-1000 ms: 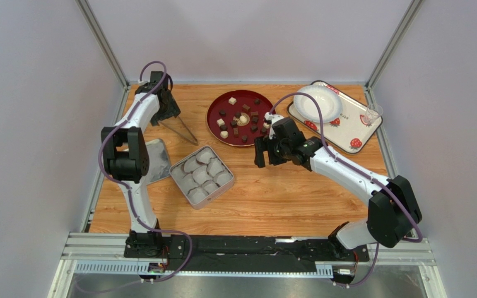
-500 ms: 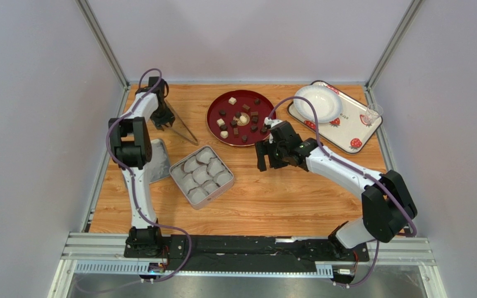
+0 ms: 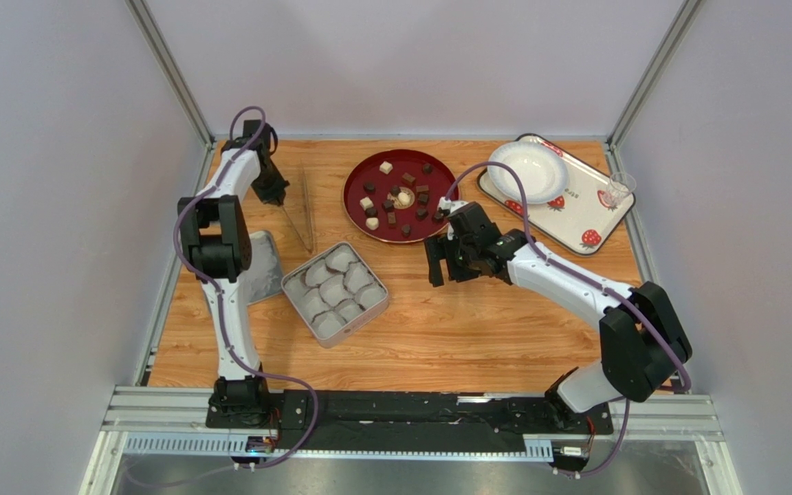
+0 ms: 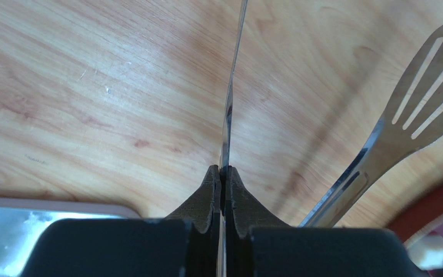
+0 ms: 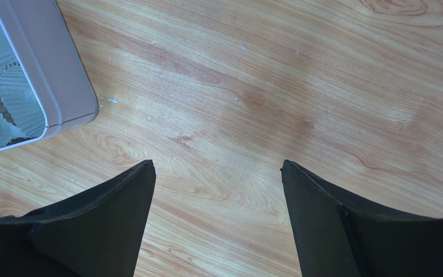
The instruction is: Pack the chocolate
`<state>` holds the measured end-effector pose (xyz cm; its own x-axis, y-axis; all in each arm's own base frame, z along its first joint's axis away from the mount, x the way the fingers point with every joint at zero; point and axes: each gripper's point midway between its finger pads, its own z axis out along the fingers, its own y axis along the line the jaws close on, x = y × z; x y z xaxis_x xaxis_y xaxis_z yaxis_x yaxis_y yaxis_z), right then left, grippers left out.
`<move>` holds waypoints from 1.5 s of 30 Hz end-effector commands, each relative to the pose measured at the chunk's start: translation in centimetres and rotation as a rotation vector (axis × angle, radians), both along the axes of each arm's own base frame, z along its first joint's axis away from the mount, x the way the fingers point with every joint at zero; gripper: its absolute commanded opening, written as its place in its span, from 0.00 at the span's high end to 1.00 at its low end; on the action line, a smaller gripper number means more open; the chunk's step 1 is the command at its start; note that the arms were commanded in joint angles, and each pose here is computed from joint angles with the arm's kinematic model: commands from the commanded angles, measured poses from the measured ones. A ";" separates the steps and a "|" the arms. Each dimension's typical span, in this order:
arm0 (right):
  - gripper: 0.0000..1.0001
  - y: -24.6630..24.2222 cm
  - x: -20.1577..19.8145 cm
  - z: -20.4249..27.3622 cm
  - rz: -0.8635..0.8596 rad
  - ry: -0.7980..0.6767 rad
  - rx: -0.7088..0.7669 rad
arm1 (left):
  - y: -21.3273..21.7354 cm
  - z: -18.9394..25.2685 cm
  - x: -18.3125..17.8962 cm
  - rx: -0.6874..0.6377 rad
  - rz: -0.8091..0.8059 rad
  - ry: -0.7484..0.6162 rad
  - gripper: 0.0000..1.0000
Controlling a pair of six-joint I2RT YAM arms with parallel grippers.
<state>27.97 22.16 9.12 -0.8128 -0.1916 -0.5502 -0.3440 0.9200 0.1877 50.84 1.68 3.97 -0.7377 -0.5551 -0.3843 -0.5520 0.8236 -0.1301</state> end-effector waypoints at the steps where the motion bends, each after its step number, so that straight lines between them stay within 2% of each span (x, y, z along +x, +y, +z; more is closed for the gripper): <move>1: 0.16 0.0 0.6 2.7 -0.028 -0.063 0.049 | -0.7 10.9 0.7 -0.053 -0.010 -0.230 1.00; 6: 0.16 1.4 -0.3 5.4 -0.007 -0.086 0.174 | -2.9 16.5 -0.2 -0.157 -0.057 -0.366 1.00; 12: 0.16 3.7 -1.0 8.8 0.016 -0.113 0.373 | -6.2 21.3 -3.5 -0.341 -0.080 -0.490 1.00; 16: 0.17 6.0 -1.8 12.6 0.073 -0.151 0.584 | -8.4 22.0 -7.0 -0.455 -0.096 -0.523 1.00; 20: 0.20 7.1 -2.1 14.7 0.108 -0.191 0.676 | -10.2 22.1 -9.8 -0.504 -0.096 -0.534 1.00; 25: 0.20 8.9 -2.4 16.1 0.164 -0.283 0.636 | -13.8 22.2 -13.5 -0.513 -0.123 -0.532 1.00; 32: 0.21 12.3 -3.3 17.2 0.222 -0.369 0.659 | -16.7 22.3 -16.2 -0.577 -0.114 -0.564 1.00; 45: 0.30 15.7 -4.7 16.6 0.321 -0.351 0.676 | -19.4 22.0 -16.6 -0.625 -0.158 -0.560 1.00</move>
<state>22.53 36.45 22.43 -0.6023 0.0282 -0.7978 -0.6634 0.5382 0.5199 33.36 -16.95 24.67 -0.6383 -0.6740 -0.3719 -0.1961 0.6095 -0.7681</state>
